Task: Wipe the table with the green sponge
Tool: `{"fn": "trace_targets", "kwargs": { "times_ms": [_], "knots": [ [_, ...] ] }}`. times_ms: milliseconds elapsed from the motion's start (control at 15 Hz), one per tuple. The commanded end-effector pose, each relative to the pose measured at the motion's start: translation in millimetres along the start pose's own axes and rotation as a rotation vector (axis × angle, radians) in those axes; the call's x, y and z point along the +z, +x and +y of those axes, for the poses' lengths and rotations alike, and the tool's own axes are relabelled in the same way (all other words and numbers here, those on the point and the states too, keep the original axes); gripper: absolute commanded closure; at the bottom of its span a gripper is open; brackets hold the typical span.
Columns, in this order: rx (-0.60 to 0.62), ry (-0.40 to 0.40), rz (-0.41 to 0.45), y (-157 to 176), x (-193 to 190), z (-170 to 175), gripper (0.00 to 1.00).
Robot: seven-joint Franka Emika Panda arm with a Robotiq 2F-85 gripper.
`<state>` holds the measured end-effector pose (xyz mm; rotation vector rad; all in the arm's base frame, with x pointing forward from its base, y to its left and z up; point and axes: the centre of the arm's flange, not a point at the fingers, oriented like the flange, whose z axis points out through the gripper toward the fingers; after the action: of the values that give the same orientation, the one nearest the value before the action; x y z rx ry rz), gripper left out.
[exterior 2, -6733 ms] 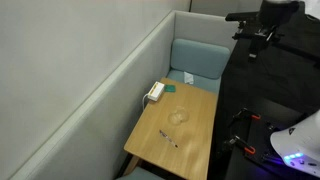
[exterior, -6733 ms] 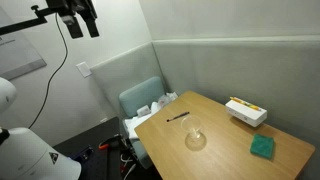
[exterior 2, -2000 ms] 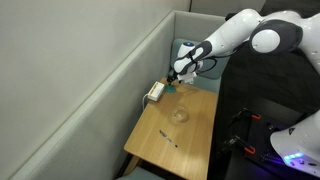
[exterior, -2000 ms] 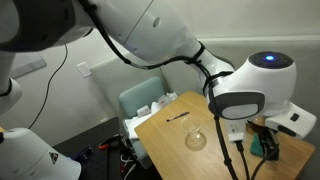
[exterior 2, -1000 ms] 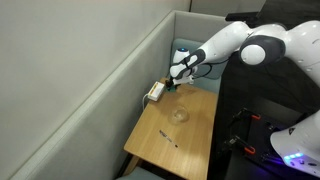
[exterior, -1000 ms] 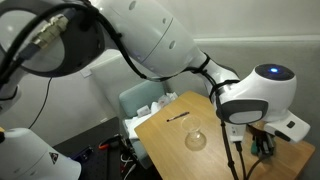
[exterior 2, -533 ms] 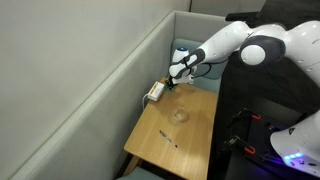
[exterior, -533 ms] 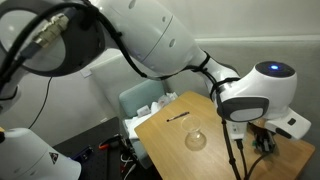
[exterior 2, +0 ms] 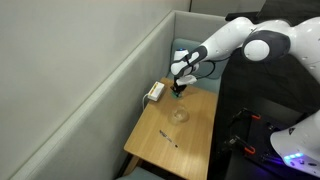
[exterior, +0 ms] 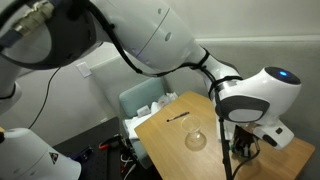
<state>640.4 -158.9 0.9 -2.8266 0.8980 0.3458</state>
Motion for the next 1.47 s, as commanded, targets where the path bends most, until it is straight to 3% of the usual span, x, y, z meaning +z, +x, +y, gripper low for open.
{"fn": "trace_targets", "kwargs": {
  "times_ms": [0, 333, 467, 733, 1133, 1267, 1400],
  "knots": [
    [0.035, -0.038, -0.172, -41, 2, 32, 0.98],
    [0.108, -0.119, -0.329, -77, 22, 91, 0.98],
    [0.135, -0.133, -0.336, -84, 25, 109, 0.98],
    [0.152, -0.104, -0.243, -78, 16, 109, 0.98],
    [0.16, -0.055, -0.006, -39, -2, 88, 0.98],
    [0.177, -0.036, 0.037, -29, -4, 83, 0.98],
    [0.188, -0.043, 0.022, -26, -6, 82, 0.98]
  ]
}}
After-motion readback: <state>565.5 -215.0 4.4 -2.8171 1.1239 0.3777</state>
